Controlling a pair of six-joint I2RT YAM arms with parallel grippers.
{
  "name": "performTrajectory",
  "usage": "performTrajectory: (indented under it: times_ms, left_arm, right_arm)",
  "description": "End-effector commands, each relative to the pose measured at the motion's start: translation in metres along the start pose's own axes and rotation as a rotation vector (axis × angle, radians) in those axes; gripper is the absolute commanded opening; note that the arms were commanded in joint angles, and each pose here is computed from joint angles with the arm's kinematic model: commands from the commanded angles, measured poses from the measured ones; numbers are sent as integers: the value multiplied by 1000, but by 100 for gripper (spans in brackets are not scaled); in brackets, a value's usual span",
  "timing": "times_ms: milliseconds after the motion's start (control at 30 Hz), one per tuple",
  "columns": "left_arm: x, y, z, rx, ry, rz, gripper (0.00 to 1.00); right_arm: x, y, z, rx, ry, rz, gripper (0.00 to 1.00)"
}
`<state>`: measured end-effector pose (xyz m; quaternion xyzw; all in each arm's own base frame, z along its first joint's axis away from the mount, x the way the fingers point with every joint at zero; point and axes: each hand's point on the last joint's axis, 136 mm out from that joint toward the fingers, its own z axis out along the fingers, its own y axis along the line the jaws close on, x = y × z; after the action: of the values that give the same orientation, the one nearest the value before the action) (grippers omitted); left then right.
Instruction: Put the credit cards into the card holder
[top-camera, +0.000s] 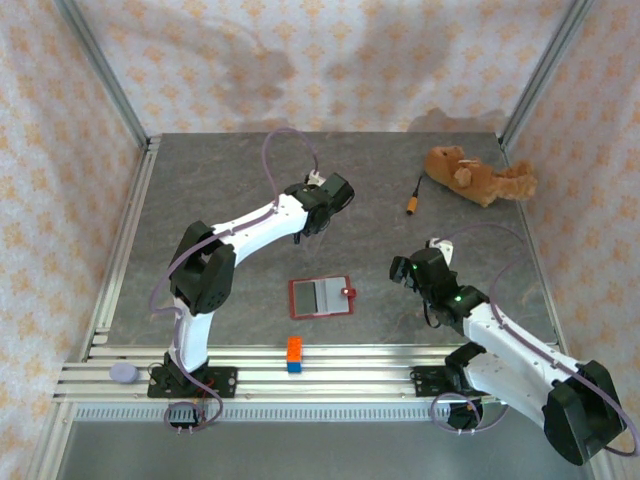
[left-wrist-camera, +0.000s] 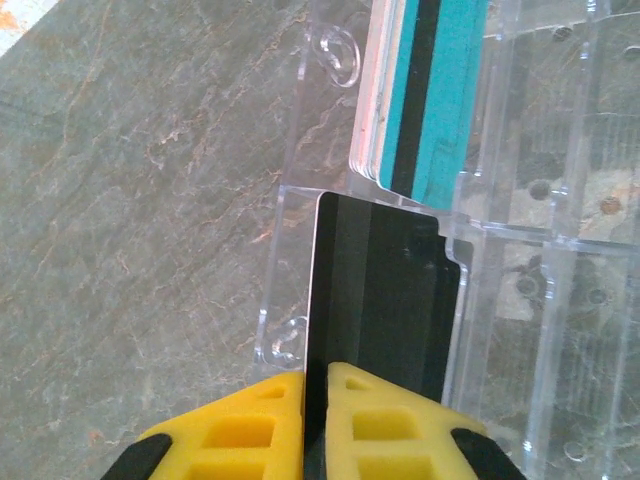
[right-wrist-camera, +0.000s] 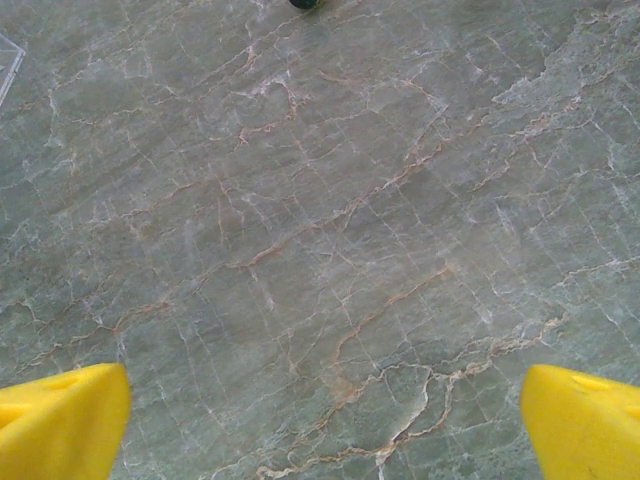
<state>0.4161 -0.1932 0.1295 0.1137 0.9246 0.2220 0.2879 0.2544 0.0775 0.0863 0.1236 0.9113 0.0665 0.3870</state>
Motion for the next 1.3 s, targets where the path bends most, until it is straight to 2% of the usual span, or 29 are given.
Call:
performTrajectory:
  times_ms: [0, 167, 433, 567, 767, 933, 1033, 1167, 1267]
  left_arm:
    - [-10, 12, -21, 25, -24, -55, 6]
    - [-13, 9, -31, 87, -24, -103, 0]
    - [-10, -3, -38, 183, 6, -149, 0]
    - [-17, 7, -58, 225, -19, -199, 0]
    - [-19, 13, -97, 383, -65, -268, 0]
    - [16, 10, -123, 566, -55, -389, 0]
    - [43, 8, -130, 669, -54, -528, 0]
    - [79, -10, -130, 831, -42, -687, 0]
    - [103, -28, -127, 915, -6, -731, 0]
  right_arm:
    - [-4, 1, 0, -2, -10, -8, 100]
    - [-3, 1, 0, -1, -8, -9, 100]
    - [-3, 1, 1, 4, -4, -13, 100]
    - [-2, 2, 2, 3, 8, -17, 100]
    - [3, 21, -6, -88, 92, -63, 100]
    - [21, 62, -23, -283, 292, -97, 96]
    - [34, 81, -26, -351, 409, -63, 92]
    - [54, 95, -28, -332, 509, -128, 90]
    - [62, 107, -31, -339, 539, -157, 90]
